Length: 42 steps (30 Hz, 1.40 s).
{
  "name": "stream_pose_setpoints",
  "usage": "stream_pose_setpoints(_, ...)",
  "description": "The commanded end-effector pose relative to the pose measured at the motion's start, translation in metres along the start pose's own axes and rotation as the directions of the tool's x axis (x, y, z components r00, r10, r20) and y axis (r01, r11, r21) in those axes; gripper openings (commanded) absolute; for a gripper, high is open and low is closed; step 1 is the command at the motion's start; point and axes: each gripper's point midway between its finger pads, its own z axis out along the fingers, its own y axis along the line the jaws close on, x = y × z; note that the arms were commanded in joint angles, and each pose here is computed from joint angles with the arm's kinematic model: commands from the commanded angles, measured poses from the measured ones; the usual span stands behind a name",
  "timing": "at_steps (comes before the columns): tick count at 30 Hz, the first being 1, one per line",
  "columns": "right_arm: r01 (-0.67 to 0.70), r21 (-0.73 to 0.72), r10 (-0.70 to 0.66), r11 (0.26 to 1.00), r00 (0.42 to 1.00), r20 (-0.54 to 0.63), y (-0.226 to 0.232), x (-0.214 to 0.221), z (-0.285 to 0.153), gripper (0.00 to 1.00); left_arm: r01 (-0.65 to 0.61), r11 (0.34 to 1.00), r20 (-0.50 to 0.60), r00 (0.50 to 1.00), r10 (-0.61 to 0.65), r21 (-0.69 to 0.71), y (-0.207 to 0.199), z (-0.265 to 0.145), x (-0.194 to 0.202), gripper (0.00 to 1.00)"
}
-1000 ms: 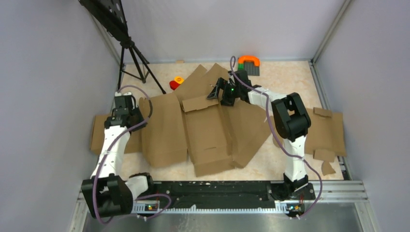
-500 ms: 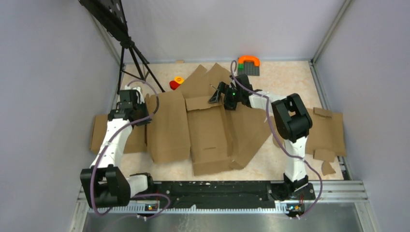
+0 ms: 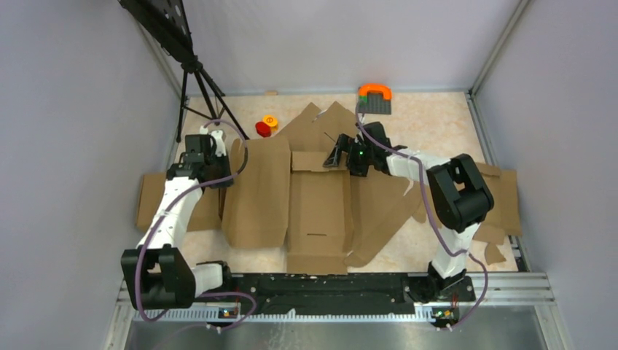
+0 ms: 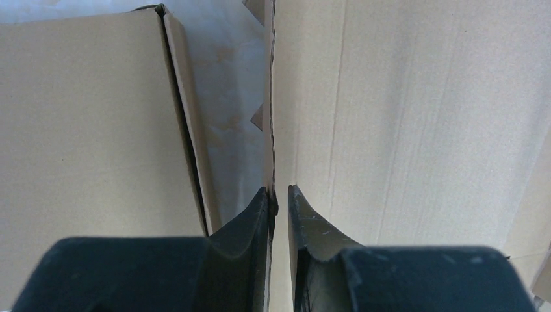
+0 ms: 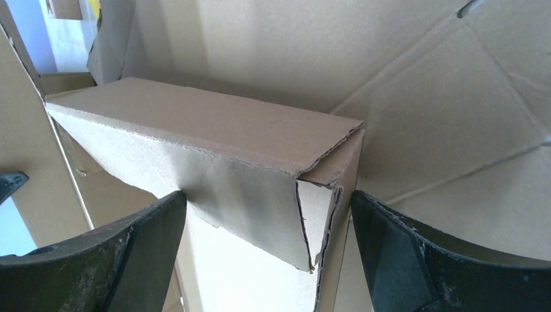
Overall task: Fold the paper box
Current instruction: Fold the paper box at the center of the board.
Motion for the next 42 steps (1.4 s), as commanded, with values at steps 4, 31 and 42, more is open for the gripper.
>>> stream_pose_setpoints(4, 0.152, 0.075, -0.156, 0.986, 0.986, 0.06, 0.016, 0.004, -0.04, 0.97, -0.055, 0.998, 0.088, 0.995, 0.054, 0.003, -0.008, -0.007, -0.021, 0.17)
stream_pose_setpoints(31, -0.037, -0.006, 0.037, 0.999, 0.999, 0.016, -0.014, 0.011, -0.057, 0.99, -0.162, 0.987, 0.103, 0.981, 0.162, -0.01, -0.04, -0.016, -0.025, 0.16)
stream_pose_setpoints(42, 0.027, -0.043, -0.026, 0.999, 0.999, 0.027, -0.007, 0.008, -0.061, 0.95, -0.204, 0.977, 0.116, 0.971, 0.21, -0.065, -0.036, -0.02, -0.027, 0.14)
